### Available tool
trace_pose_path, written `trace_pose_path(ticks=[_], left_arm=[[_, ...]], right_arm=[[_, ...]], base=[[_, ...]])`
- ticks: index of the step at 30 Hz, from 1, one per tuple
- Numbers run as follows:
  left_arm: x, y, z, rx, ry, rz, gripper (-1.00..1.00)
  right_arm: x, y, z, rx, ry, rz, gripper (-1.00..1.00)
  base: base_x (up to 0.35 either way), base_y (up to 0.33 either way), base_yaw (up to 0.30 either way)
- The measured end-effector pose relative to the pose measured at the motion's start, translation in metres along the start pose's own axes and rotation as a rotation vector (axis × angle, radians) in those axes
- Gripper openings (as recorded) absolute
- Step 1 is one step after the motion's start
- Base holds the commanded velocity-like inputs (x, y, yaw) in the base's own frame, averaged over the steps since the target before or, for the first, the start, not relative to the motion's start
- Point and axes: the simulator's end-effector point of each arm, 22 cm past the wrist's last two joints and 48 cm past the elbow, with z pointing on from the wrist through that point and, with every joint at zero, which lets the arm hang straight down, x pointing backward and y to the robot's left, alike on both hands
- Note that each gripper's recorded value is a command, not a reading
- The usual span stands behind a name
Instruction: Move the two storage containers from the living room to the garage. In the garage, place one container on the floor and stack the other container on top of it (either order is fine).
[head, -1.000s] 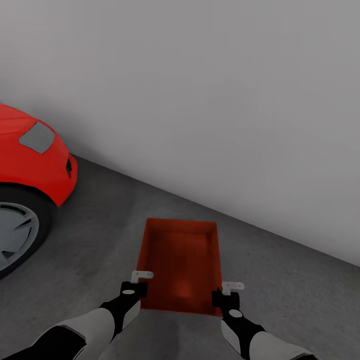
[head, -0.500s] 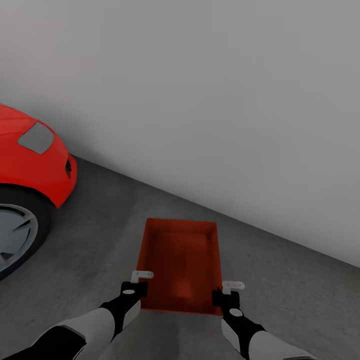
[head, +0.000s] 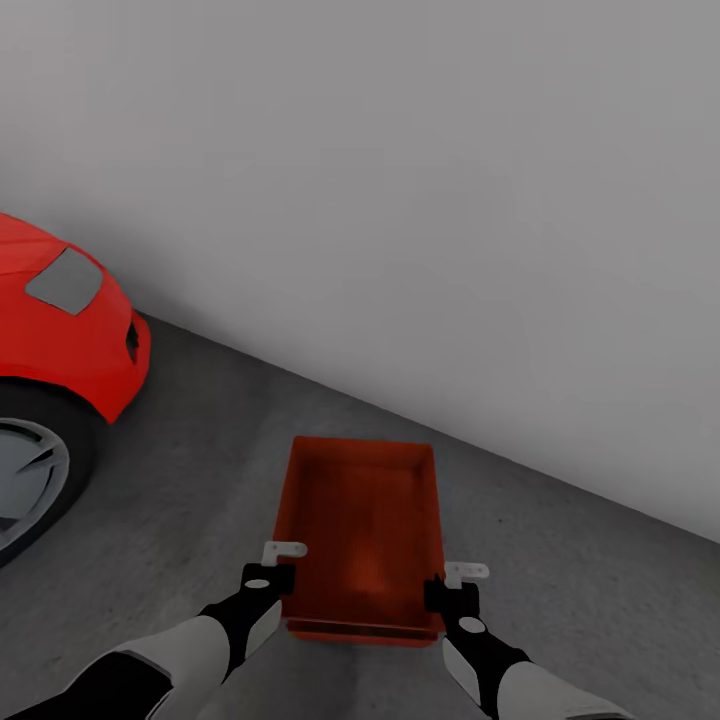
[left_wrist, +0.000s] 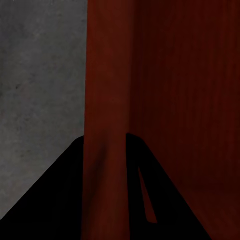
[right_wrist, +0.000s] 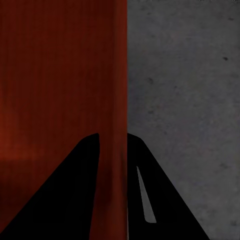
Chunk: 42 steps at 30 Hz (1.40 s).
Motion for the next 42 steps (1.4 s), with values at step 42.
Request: trace_pose_path(ticks=[42], left_arm=[[-0.0004,-0.0004,-0.0002,-0.002,-0.001,0.001,-1.0]], right_arm=[[-0.0001,-0.0003,0.0,0.001,-0.001,0.0,-1.0]], base=[[-0.02,-0.031,0.007]])
